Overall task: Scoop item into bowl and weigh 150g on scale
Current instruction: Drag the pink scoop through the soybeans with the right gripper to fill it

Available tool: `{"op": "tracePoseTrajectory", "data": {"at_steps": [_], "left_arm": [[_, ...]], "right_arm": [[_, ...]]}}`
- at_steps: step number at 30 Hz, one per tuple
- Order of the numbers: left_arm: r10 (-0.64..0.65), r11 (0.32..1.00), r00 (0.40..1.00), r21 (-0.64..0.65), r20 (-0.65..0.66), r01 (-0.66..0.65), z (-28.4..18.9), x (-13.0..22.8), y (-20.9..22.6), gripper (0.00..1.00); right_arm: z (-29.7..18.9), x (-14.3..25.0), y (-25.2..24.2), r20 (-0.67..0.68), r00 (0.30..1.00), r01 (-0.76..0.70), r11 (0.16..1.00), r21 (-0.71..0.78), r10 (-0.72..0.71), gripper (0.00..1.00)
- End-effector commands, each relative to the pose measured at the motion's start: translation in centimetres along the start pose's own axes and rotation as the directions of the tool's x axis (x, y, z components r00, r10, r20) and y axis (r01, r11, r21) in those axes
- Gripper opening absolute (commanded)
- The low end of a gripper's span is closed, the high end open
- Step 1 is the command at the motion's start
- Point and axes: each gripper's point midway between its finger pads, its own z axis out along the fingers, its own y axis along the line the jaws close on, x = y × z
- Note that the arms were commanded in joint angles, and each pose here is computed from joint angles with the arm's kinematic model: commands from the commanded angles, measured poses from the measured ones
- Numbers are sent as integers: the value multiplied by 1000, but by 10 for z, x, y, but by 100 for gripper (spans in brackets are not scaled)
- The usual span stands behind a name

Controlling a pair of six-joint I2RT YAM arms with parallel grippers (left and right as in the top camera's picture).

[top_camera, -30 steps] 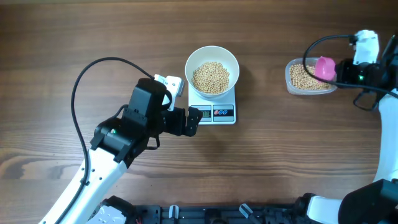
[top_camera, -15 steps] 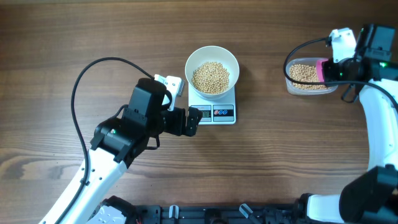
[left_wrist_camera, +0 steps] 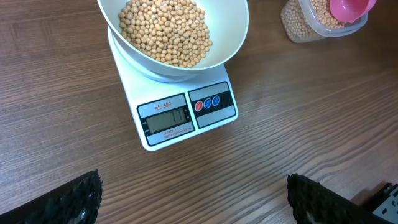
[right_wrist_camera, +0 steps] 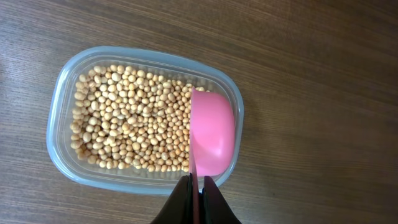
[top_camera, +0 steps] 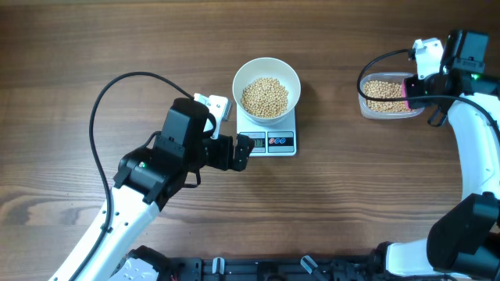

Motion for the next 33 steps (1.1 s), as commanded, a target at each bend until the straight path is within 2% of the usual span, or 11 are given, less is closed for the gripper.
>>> {"op": "tracePoseTrajectory", "data": {"at_steps": [1,9,14,22,33], "left_arm": [[9,1000,1000,1,-4,-9,2,1,-1,100],[9,1000,1000,1,-4,-9,2,1,-1,100],[9,1000,1000,1,-4,-9,2,1,-1,100],[9,1000,1000,1,-4,-9,2,1,-1,100],[9,1000,1000,1,-4,-9,2,1,-1,100]], "right_arm": [[12,4,8,-23,999,-34,999,-35,33,4],[22,10,14,-52,998,-35,997,-65,31,4],[29,9,38,-46,998,-42,981,-191,34,4],[27,14,44,-72,995,-80,972,-219,66,4],[19,6,70,-35,996,-89,924,-372,82,4]]}}
